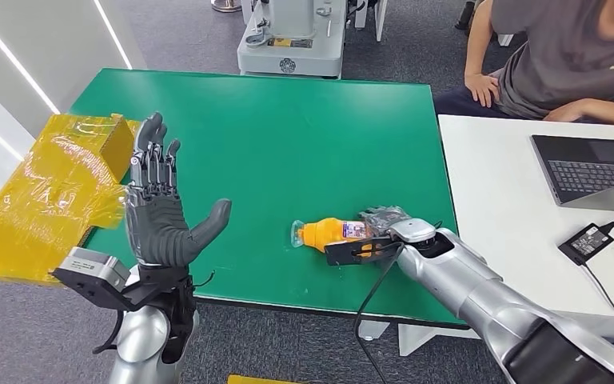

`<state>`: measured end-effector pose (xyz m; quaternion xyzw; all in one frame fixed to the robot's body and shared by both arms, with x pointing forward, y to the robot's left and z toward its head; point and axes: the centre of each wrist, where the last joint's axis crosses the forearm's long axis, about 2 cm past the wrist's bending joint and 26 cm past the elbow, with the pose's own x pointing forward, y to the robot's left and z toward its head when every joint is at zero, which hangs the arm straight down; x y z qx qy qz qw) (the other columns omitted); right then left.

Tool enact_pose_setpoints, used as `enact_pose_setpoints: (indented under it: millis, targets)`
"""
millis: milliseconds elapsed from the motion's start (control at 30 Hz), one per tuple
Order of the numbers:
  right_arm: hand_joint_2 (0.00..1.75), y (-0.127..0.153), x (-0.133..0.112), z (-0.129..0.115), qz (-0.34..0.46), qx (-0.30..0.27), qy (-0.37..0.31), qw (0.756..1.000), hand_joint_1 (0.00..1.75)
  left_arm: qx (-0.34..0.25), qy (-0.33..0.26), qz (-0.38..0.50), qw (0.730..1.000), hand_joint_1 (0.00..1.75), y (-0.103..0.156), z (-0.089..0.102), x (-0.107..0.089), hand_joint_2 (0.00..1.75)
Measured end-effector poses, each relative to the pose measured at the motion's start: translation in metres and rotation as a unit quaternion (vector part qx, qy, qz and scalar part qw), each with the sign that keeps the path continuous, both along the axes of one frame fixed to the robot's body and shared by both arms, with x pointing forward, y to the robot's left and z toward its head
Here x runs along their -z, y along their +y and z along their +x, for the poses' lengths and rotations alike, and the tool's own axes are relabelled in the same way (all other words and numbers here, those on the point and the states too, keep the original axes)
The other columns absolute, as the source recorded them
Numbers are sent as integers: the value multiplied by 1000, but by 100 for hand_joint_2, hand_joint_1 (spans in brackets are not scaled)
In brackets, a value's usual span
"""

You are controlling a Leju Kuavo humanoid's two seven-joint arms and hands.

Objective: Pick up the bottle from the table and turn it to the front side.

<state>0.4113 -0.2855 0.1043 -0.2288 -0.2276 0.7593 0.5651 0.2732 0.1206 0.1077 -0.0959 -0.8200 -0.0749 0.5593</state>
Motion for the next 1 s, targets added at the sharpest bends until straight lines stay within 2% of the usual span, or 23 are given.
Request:
enact_pose_setpoints:
  millis: [500, 533, 633, 667, 1000]
  targets:
    - [175, 10, 0, 1, -35, 3, -18, 999, 0, -14, 2, -4, 1000, 0, 1, -9, 2, 175]
    - [175, 11, 0, 1, -36, 3, -19, 999, 6, -14, 2, -4, 1000, 0, 1, -9, 1, 175]
    - [175, 11, 0, 1, -39, 3, -24, 999, 135, -15, 2, -4, 1000, 0, 1, -10, 1, 175]
    - [175, 11, 0, 1, -38, 3, -26, 999, 172, -15, 2, -4, 1000, 0, 2, -10, 1, 175]
    - [175, 20, 0, 1, -4, -14, -62, 998, 175, -18, 1, -7, 1000, 0, 2, -13, 0, 175]
